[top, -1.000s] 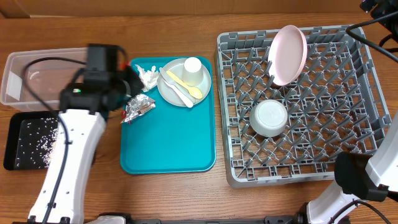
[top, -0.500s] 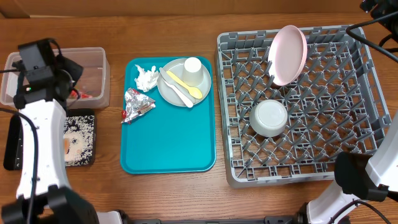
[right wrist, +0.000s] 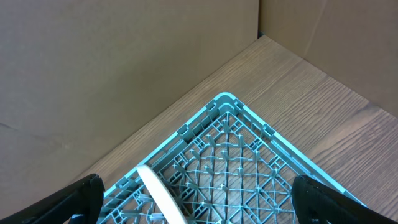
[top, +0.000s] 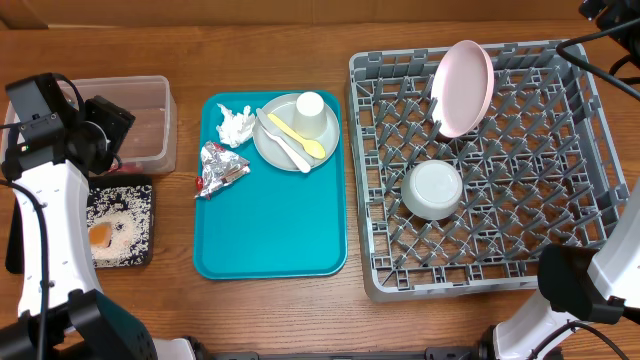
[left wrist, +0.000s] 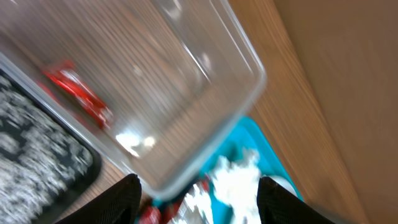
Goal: Sort waste into correct bins and load items into the dishwasher rack
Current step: 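Move the left gripper back to the teal tray's remaining trash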
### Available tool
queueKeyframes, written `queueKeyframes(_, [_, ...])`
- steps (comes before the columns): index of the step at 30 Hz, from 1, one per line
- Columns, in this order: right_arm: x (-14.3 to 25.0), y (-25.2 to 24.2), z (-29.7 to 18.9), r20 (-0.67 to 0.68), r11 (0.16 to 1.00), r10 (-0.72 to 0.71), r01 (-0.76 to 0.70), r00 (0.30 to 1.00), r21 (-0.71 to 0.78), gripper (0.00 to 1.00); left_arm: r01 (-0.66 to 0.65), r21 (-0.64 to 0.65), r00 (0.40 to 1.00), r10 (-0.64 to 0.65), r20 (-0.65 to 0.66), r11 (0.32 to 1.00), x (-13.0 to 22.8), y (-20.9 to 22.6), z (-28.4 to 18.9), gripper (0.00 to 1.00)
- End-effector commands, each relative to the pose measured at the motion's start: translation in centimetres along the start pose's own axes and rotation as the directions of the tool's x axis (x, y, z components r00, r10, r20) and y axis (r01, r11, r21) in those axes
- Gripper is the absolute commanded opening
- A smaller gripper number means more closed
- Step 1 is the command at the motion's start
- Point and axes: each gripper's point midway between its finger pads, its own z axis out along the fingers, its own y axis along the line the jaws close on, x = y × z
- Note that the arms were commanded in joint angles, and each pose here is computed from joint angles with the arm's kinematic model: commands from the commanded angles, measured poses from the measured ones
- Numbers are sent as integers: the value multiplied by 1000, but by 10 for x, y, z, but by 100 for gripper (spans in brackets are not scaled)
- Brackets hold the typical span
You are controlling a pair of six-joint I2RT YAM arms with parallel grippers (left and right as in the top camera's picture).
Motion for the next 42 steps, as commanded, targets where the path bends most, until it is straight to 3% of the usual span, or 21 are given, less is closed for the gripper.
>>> queueKeyframes(1, [-1, -2, 1, 6, 1000, 7, -7, 1000, 10, 100, -77, 178, 987, 100, -129, 981, 32, -37, -14, 63])
queueKeyframes(7, [-1, -2, 1, 6, 1000, 7, -7, 1000, 10, 100, -243, 249, 906, 311, -288, 938, 102, -60, -16, 69])
queueKeyframes(11, [-1, -2, 1, 6, 1000, 7, -7, 1000, 10, 100, -390, 146, 844, 417, -339, 909, 150, -59, -11, 100])
queueKeyframes(14, [-1, -2, 1, 6, 1000, 7, -7, 1000, 10, 100, -441, -25, 858, 414, -303, 897, 165, -52, -3, 100])
queueKeyframes(18, [-1, -2, 1, 6, 1000, 7, -7, 1000, 10, 100, -477, -116, 858, 434, -275, 871, 182, -54, 10, 100])
queueKeyframes(24, [-1, -2, 1, 6, 1000, 7, -7, 1000, 10, 100, -414, -308, 902, 340, -267, 857, 179, -23, 39, 100])
queueKeyframes(28, [-1, -2, 1, 6, 1000, 7, -7, 1000, 10, 100, -419, -349, 895, 315, -316, 838, 184, -6, 63, 98])
queueKeyframes(33, [-1, -2, 1, 6, 1000, 7, -7, 1000, 10, 100, -524, -319, 839, 416, -350, 790, 186, -3, 89, 97])
queueKeyframes(42, [-1, -2, 1, 6, 1000, 7, -7, 1000, 10, 100, -518, -380, 841, 374, -392, 766, 193, 21, 115, 93])
